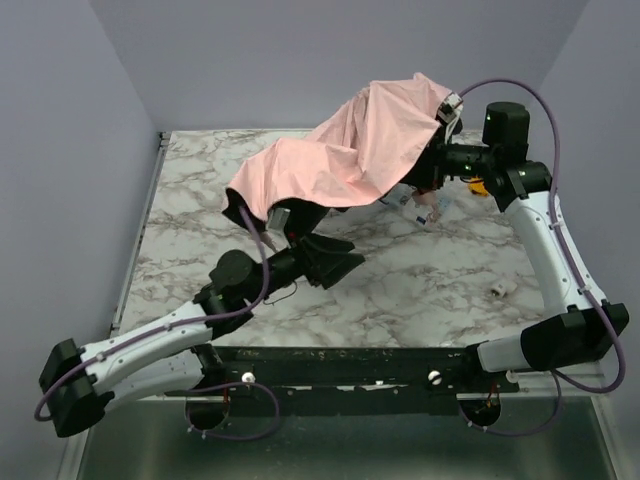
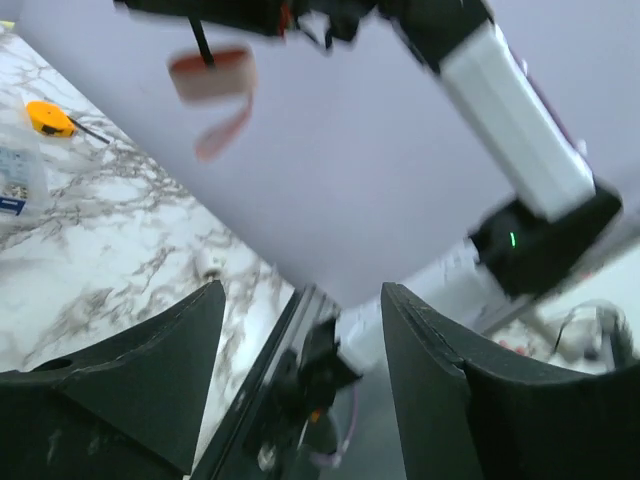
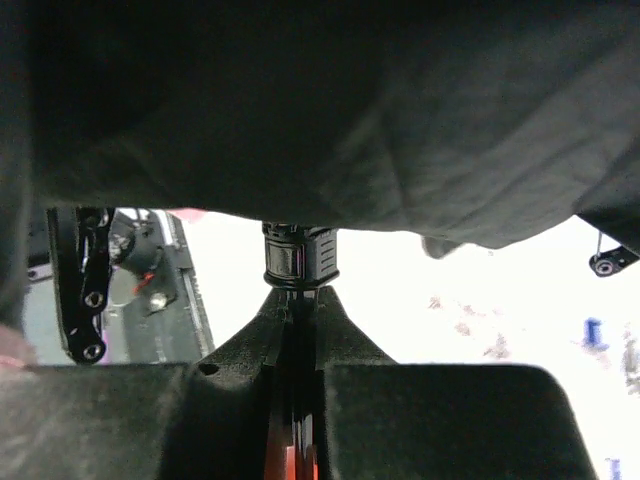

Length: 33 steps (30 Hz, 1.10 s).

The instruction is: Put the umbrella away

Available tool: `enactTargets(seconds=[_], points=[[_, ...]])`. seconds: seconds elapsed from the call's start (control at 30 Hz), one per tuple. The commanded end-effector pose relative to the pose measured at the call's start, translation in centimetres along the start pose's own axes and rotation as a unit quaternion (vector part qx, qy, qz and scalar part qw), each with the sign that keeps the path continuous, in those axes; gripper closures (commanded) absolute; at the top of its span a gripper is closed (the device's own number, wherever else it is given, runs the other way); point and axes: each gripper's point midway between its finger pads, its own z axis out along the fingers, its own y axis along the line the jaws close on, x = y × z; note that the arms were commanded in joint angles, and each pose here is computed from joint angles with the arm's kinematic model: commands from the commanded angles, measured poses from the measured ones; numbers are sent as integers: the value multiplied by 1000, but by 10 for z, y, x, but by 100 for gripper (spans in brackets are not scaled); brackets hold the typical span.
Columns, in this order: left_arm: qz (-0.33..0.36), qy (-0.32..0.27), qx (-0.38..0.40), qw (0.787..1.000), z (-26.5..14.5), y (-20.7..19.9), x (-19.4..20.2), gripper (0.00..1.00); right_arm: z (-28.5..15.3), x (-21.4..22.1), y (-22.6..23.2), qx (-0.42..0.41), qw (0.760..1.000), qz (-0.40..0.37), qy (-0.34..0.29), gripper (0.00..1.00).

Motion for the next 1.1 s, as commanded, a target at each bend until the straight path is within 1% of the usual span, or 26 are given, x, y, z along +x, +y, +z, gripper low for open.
enactTargets(seconds=[0.0, 0.07, 0.13, 0.27, 0.4, 0.47, 0.57, 0.6, 0.67, 0.7, 0.73, 0.77, 0.8, 0.87, 0.93, 1.0, 1.03, 1.07], points=[[107, 149, 30, 983, -69, 8, 61, 34, -8, -31, 9, -2, 994, -106, -1, 100], [137, 160, 46, 976, -92, 3, 63, 31, -8, -37, 7, 1, 994, -112, 4, 100], [168, 168, 73, 969, -111, -7, 63, 25, -8, -43, 4, 7, 993, -115, 4, 100], [221, 180, 121, 951, -136, -26, 61, 19, -7, -50, 0, 14, 993, -116, 5, 100], [258, 181, 169, 934, -150, -48, 55, 17, -11, -51, -6, 32, 989, -143, 21, 100], [274, 184, 191, 924, -155, -60, 50, 17, -16, -45, -12, 51, 984, -165, 39, 100], [286, 184, 235, 910, -165, -88, 38, 16, -22, -33, -18, 65, 976, -197, 64, 100], [295, 174, 233, 910, -166, -96, 29, 16, -24, -25, -14, 52, 973, -212, 76, 100], [321, 147, 192, 916, -163, -99, 4, 13, -28, -8, -6, 16, 957, -272, 102, 99], [337, 128, 156, 920, -158, -95, -11, 10, -31, 2, 0, -6, 946, -302, 115, 99], [350, 113, 127, 921, -154, -92, -24, 7, -33, 16, 4, -31, 931, -338, 136, 97], [362, 98, 95, 922, -149, -87, -37, 4, -34, 28, 6, -43, 921, -355, 153, 96], [367, 88, 74, 923, -144, -85, -47, 3, -34, 38, 6, -54, 911, -372, 169, 96], [359, 79, 32, 929, -129, -78, -63, 2, -32, 48, 3, -58, 901, -386, 187, 97], [329, 92, 26, 939, -114, -73, -65, 2, -33, 55, 4, -68, 894, -399, 192, 97], [293, 108, 53, 949, -102, -70, -59, 2, -34, 55, 8, -69, 892, -405, 186, 97], [279, 107, 64, 952, -98, -68, -58, 2, -35, 55, 9, -69, 891, -408, 184, 97], [274, 107, 79, 952, -97, -66, -57, 2, -36, 55, 10, -69, 889, -413, 183, 97]])
